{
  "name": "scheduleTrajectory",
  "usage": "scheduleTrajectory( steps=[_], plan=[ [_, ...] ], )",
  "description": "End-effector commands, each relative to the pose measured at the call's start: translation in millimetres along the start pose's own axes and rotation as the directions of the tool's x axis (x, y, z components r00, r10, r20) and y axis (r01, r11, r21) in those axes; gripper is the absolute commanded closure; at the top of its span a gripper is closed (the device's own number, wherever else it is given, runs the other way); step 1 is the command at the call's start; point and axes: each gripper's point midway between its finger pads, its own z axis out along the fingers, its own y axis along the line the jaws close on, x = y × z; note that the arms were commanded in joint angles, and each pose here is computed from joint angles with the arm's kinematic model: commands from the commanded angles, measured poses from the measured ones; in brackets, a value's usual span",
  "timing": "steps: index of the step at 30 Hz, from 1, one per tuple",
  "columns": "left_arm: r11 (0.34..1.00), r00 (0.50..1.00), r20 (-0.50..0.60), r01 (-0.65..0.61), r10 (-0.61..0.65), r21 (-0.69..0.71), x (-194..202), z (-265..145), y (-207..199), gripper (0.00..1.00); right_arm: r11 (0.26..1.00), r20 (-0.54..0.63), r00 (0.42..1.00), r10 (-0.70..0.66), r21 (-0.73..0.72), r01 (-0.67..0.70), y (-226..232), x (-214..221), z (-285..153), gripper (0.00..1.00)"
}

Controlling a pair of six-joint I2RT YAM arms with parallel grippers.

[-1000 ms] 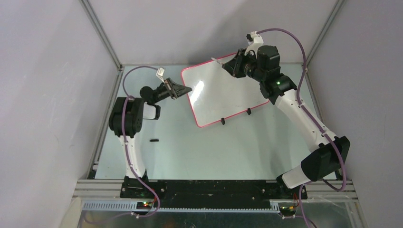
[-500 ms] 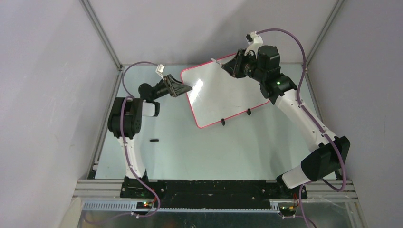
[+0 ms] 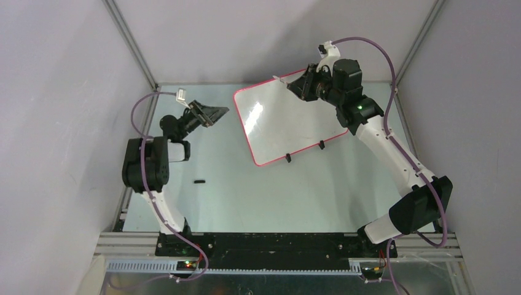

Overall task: Write a sentence on the whiteboard
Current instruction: Place the whiteboard at the center of the board, then hold the whiteboard at the center of the board.

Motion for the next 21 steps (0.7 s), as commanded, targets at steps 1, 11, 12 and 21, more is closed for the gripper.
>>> scheduleTrajectory(
  steps=[1, 11, 12, 21],
  plan=[
    [0.974, 0.980, 0.051, -0.183, 0.191, -0.136, -25.1, -4.6, -7.5, 0.01, 1.000, 0.061, 0.998, -0.015, -0.007, 0.016, 6.3, -18.8, -10.6, 1.00],
    [0.695, 0.926, -0.018, -0.295, 0.377, -0.656, -67.2, -38.7, 1.5, 0.01, 1.000, 0.068, 0.998, -0.011, -0.012, 0.011, 6.4, -20.1, -11.9, 1.00],
    [0.671, 0.925, 0.028, -0.254, 0.379, -0.696, -81.2, -41.5, 1.2, 0.01, 1.000, 0.067, 0.998, -0.010, -0.011, 0.010, 5.7, -19.6, -11.2, 1.00],
    [0.540, 0.859, 0.298, 0.031, 0.417, -0.841, -171.9, -63.7, 18.3, 0.01, 1.000, 0.063, 0.998, 0.002, -0.025, -0.001, 6.3, -18.2, -6.2, 1.00]
  ],
)
